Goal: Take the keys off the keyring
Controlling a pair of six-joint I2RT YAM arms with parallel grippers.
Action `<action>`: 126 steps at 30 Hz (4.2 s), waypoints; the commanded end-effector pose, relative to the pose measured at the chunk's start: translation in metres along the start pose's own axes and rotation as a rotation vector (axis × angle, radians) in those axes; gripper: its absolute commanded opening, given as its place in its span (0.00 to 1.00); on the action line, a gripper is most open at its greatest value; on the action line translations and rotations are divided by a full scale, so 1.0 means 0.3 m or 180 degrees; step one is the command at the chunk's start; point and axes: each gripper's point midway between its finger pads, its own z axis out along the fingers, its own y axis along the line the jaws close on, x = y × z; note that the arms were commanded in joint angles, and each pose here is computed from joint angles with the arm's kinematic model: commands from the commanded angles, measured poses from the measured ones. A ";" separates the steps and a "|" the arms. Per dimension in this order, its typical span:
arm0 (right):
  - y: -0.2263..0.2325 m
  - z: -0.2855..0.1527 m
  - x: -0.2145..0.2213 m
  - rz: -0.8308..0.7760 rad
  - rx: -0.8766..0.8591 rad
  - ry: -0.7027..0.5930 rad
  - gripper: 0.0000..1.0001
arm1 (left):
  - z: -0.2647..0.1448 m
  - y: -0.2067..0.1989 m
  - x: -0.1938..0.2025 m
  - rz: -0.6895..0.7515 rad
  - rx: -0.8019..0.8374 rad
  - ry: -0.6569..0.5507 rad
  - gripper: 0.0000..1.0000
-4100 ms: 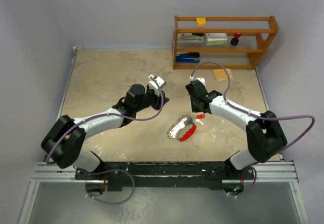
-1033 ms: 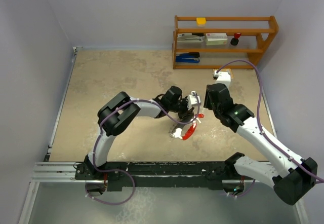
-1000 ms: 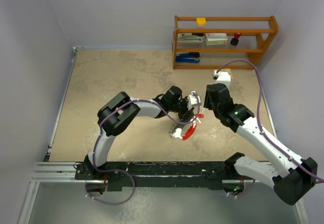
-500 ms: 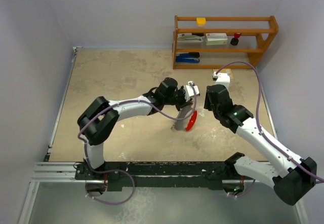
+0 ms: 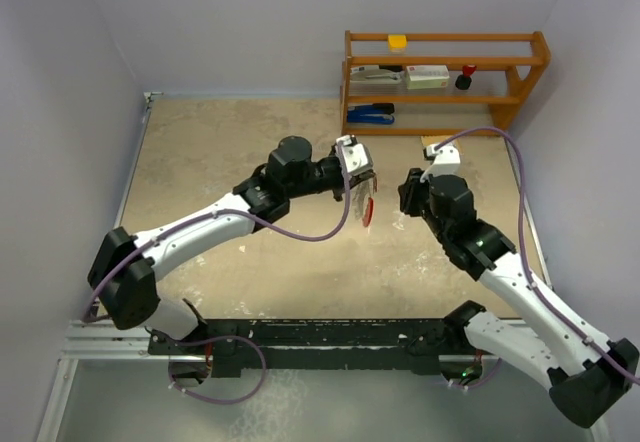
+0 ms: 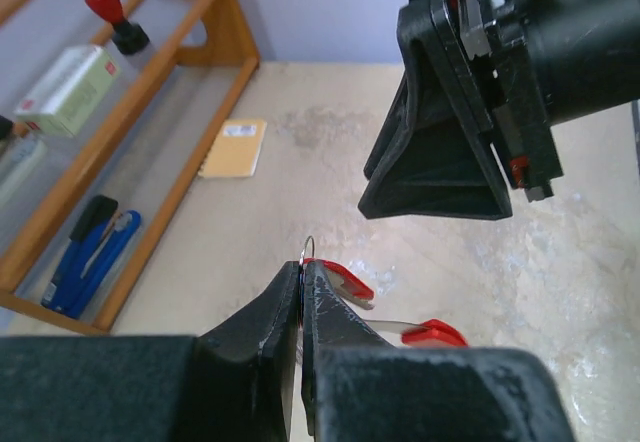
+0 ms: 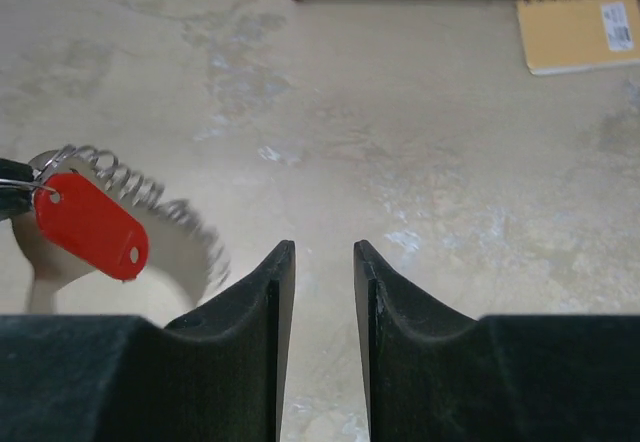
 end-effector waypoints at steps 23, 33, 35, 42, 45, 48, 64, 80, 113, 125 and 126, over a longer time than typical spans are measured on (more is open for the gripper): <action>0.349 -0.223 -0.322 -0.0250 -0.2064 -0.1225 0.39 | -0.215 -0.004 -0.401 -0.0446 -0.0193 -0.1152 0.00; 0.344 -0.263 -0.325 -0.0282 -0.2114 -0.1221 0.39 | -0.221 0.028 -0.423 -0.0444 -0.0350 -0.1227 0.00; 0.341 -0.270 -0.328 -0.0294 -0.2109 -0.1218 0.38 | -0.221 0.029 -0.423 -0.0439 -0.0353 -0.1227 0.00; 0.331 -0.290 -0.376 -0.0352 -0.2044 -0.1346 0.38 | -0.217 0.033 -0.422 -0.0436 -0.0365 -0.1230 0.00; 0.337 -0.279 -0.395 -0.0403 -0.2026 -0.1385 0.38 | -0.210 0.029 -0.416 -0.0448 -0.0340 -0.1220 0.00; 0.346 -0.260 -0.411 -0.0454 -0.2009 -0.1414 0.38 | -0.210 0.025 -0.417 -0.0449 -0.0318 -0.1226 0.00; 0.368 -0.215 -0.430 -0.0464 -0.2002 -0.1434 0.36 | -0.202 0.023 -0.413 -0.0486 -0.0295 -0.1246 0.00; 0.368 -0.245 -0.499 -0.0511 -0.1968 -0.1549 0.32 | -0.182 0.026 -0.395 -0.0510 -0.0294 -0.1206 0.00; 0.282 -0.306 -0.585 -0.1002 -0.1527 -0.1603 0.00 | -0.231 0.078 -0.377 -0.0351 -0.0671 -0.1161 0.18; 0.279 -0.289 -0.596 -0.1079 -0.1461 -0.1560 0.00 | -0.266 0.023 -0.492 -0.0067 -0.0373 -0.1584 0.33; 0.278 -0.287 -0.597 -0.1095 -0.1452 -0.1552 0.00 | -0.265 0.021 -0.501 -0.0058 -0.0353 -0.1604 0.34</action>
